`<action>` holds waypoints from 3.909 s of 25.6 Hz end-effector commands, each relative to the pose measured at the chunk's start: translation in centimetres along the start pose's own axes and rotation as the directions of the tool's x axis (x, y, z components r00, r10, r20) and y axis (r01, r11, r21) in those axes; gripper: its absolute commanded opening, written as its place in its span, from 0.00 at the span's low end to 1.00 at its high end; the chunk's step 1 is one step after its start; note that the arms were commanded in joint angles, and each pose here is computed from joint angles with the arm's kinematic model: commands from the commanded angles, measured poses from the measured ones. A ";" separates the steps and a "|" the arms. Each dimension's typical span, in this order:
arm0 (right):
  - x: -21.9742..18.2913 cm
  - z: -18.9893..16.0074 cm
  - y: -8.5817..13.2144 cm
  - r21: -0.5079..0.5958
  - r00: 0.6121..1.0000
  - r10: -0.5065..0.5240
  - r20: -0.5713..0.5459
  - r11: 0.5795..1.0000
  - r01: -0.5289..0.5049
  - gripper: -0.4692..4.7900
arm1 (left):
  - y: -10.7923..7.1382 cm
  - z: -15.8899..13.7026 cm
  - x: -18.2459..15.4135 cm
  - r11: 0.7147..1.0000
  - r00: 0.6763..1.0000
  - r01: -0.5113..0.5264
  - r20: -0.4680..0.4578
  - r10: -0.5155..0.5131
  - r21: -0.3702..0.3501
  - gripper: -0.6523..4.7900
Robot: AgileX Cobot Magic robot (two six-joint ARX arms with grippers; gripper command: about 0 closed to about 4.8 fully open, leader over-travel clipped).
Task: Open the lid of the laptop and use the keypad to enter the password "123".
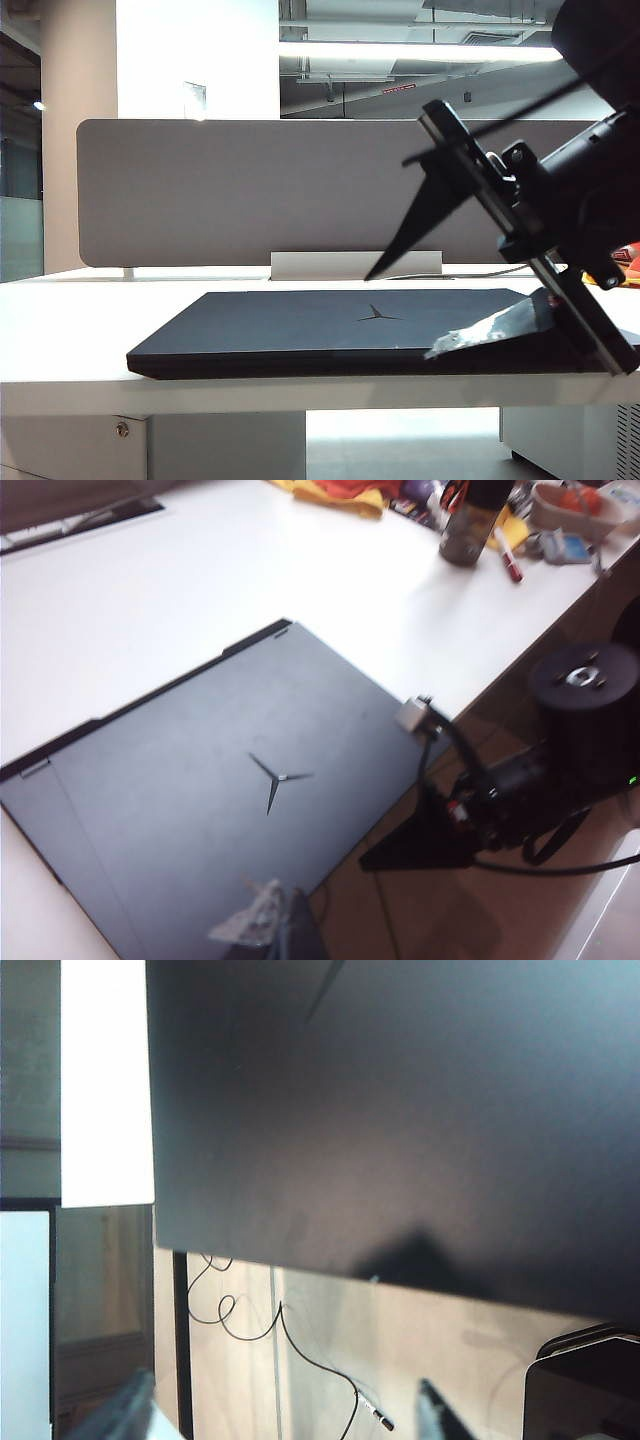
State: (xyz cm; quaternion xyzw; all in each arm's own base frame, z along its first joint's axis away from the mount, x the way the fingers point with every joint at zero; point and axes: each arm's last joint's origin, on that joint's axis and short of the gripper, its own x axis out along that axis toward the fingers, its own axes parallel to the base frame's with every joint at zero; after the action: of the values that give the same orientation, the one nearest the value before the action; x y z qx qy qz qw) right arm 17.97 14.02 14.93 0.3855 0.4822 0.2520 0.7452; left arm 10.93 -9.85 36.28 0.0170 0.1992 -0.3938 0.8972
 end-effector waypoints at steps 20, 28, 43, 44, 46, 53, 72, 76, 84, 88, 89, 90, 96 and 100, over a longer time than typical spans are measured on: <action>2.5 1.1 -0.4 0.010 0.990 0.083 0.115 0.996 -0.085 0.44 | 0.0 -0.2 -0.5 1.000 0.999 -0.007 -0.048 0.007 -0.003 0.11; 2.4 1.5 0.5 -0.044 0.974 0.174 0.146 0.984 -0.170 0.17 | 0.0 -0.7 -0.5 1.000 0.995 -0.013 -0.098 0.012 -0.008 0.11; 0.4 2.5 2.8 -0.203 0.946 0.239 0.220 0.960 -0.195 0.07 | 0.1 -1.1 -0.5 0.999 0.991 -0.034 -0.133 0.033 -0.010 0.11; 0.3 2.7 3.3 -0.217 0.942 0.247 0.225 0.956 -0.199 0.07 | 0.1 -1.2 -0.5 0.999 0.989 -0.035 -0.144 0.033 -0.010 0.11; 0.1 3.4 4.4 -0.267 0.941 0.250 0.226 0.945 -0.187 0.07 | 0.1 -1.3 -0.5 0.999 0.987 -0.036 -0.158 0.034 -0.007 0.11; -1.0 6.2 8.2 -0.376 0.938 0.238 0.254 0.917 -0.131 0.07 | 0.1 -1.5 -0.5 0.999 0.984 -0.038 -0.176 0.038 0.005 0.11; -3.3 3.8 11.1 -0.428 0.974 0.226 -0.033 0.877 -0.218 0.07 | 0.2 -1.6 -0.3 0.999 0.982 -0.038 -0.186 0.039 0.009 0.11; -2.6 2.1 9.6 -0.521 1.000 0.016 -0.011 0.854 -0.019 0.07 | 0.5 -3.0 1.5 0.999 0.973 -0.044 -0.227 0.042 -0.001 0.11; -2.9 3.4 7.3 -0.548 0.978 -0.152 0.139 0.811 0.204 0.07 | 1.6 -4.3 8.5 0.999 0.967 -0.046 -0.250 0.044 -0.005 0.11; -3.9 5.1 5.9 -0.513 0.959 -0.209 0.193 0.811 0.280 0.07 | 2.2 -5.4 12.1 0.998 0.946 -0.058 -0.319 0.048 -0.022 0.11; -4.1 5.5 5.6 -0.511 0.955 -0.215 0.204 0.809 0.291 0.07 | 2.3 -5.6 12.6 0.997 0.943 -0.063 -0.330 0.048 -0.033 0.11; -4.2 5.7 5.5 -0.512 0.952 -0.220 0.214 0.805 0.301 0.07 | 2.4 -5.7 13.0 0.997 0.941 -0.067 -0.334 0.048 -0.044 0.11; -3.4 6.2 4.6 -0.504 0.939 -0.268 0.214 0.794 0.341 0.07 | 1.7 -2.4 9.8 0.998 0.986 -0.048 -0.160 0.041 -0.041 0.11; -3.0 6.5 4.7 -0.509 0.939 -0.245 0.240 0.792 0.337 0.07 | 0.5 -0.1 3.5 0.998 0.998 -0.002 -0.063 -0.002 -0.070 0.11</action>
State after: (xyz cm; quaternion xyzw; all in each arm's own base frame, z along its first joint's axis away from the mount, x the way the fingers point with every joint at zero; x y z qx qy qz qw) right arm 22.42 12.13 21.40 0.0958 0.4067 0.2227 0.8808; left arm 14.26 -12.67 34.40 0.0042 0.2279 -0.3854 0.8942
